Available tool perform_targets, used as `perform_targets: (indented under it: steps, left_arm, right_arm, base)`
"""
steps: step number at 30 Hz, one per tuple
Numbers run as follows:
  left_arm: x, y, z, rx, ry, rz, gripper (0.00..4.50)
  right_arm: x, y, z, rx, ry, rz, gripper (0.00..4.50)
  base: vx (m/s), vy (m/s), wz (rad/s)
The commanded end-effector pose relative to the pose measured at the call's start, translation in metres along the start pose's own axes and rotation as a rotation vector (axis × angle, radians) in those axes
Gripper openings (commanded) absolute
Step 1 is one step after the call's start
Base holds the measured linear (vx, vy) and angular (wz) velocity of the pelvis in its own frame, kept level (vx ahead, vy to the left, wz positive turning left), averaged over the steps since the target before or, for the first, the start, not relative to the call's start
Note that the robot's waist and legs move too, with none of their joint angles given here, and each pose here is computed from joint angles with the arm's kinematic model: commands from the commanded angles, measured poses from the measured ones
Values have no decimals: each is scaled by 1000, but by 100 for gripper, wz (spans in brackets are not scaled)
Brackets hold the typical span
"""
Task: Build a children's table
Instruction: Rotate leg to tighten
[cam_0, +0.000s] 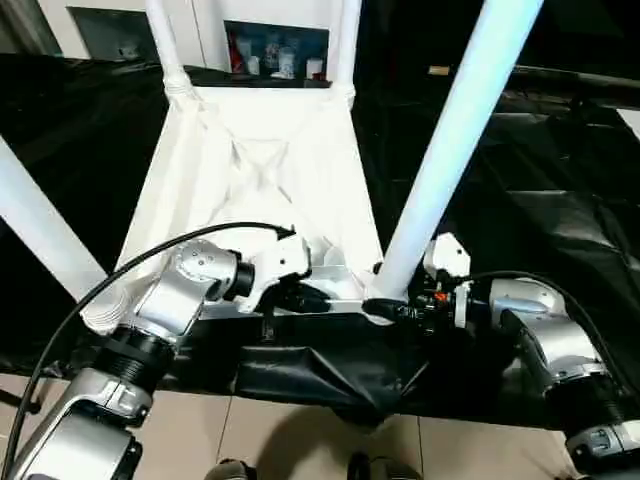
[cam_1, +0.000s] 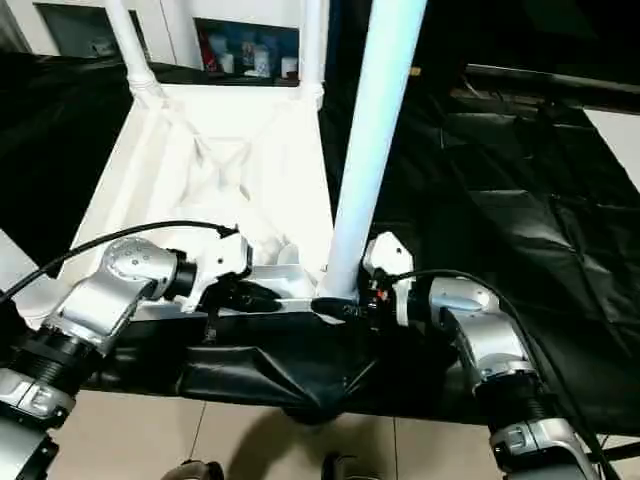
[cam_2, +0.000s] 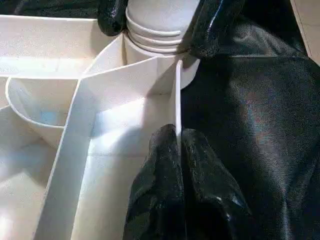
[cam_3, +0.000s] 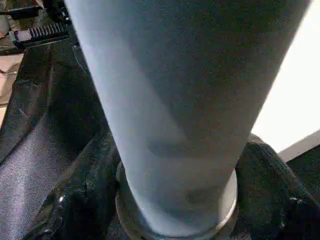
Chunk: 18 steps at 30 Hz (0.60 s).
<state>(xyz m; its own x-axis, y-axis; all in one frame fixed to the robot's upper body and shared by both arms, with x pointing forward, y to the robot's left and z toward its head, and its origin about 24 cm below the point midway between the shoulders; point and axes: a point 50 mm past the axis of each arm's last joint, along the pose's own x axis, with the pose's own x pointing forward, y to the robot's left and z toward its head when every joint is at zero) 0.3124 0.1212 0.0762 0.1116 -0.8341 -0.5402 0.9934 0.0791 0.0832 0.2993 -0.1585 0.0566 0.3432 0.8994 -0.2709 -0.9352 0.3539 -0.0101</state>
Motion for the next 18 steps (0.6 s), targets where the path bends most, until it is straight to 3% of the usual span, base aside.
perform_targets:
  steps: [1, 5, 12, 18]
  left_arm:
    - [7, -7, -8, -23, 37, -51, 0]
    - [7, -7, -11, -39, 42, -41, 0]
    - [23, 13, -13, -112, 70, 208, 0]
    - [51, 24, 2, -135, 84, 355, 0]
  right_arm:
    - [-3, -1, 0, -4, 3, 9, 279]
    - [-1, -1, -2, 14, -5, -12, 275]
    - [20, -8, -17, 86, -28, -391, 273]
    - [40, -7, -28, 243, -41, -774, 272]
  base:
    - [0, 0, 0]
    - [0, 0, 0]
    - [0, 0, 0]
    - [0, 0, 0]
